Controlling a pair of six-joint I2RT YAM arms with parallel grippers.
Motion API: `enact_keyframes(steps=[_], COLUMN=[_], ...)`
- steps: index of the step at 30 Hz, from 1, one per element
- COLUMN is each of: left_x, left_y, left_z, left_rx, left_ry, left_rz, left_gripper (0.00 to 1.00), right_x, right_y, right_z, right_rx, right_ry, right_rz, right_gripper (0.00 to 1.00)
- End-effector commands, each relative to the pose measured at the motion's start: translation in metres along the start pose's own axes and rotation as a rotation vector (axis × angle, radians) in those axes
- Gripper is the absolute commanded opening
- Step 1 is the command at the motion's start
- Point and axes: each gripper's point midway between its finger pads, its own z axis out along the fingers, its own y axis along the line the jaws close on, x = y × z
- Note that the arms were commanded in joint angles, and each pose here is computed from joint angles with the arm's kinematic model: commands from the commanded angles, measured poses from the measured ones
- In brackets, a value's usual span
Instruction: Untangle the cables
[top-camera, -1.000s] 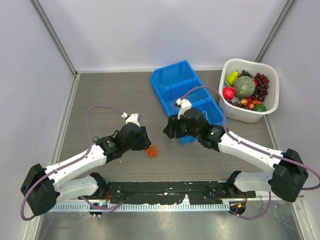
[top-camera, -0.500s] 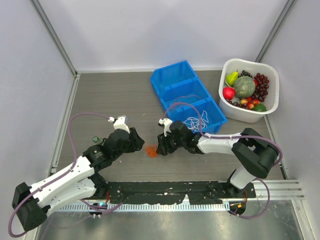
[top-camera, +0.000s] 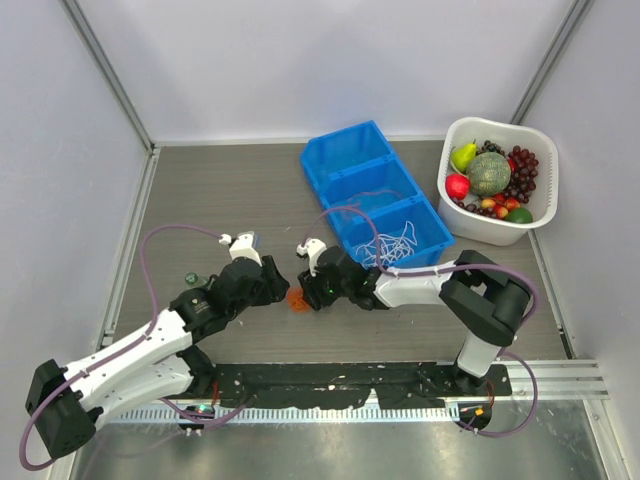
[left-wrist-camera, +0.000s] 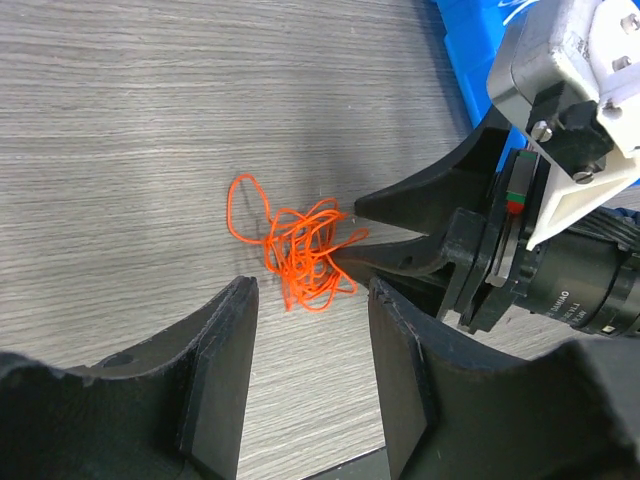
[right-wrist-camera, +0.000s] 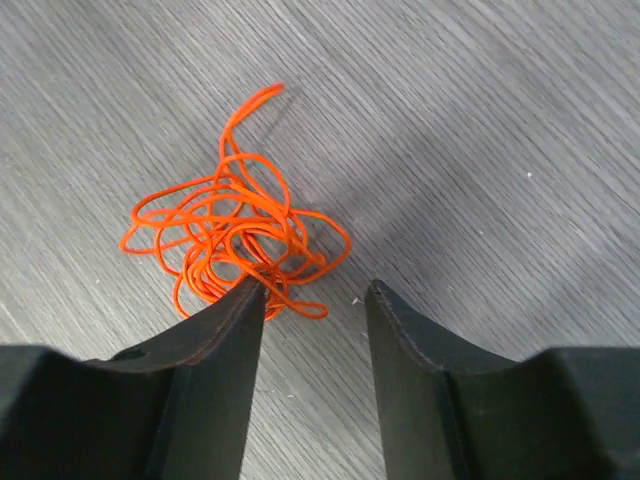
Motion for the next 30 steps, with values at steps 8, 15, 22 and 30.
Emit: enact_keyframes(steps=[8, 15, 22, 30], left_x=[-0.008, -0.011, -0.007, -0.006], left_y=[0.0, -0.005, -0.007, -0.001], left_z=[0.002, 0.001, 0.003, 0.0], left_rx=[-0.014, -0.004, 0.001, -0.007], left_ry=[-0.029, -0.026, -0.006, -0.014], left_rz=[-0.016, -0.012, 0.001, -0.005], left_gripper=[0.52, 0.54, 0.55, 0.56], right_x=[-0.037, -0.058, -0.043, -0.021], right_y=[0.015, 0.02, 0.031, 0.026], right_z=[-0.032, -0.064, -0.065, -0.037], right_rx=[0.007, 0.001, -0.055, -0.032], right_ry=[-0.192, -0.268, -0.211, -0.144], right_rz=[-0.082, -0.024, 0.063, 0.124], right_gripper=[0.01, 0.01, 0.31, 0.43])
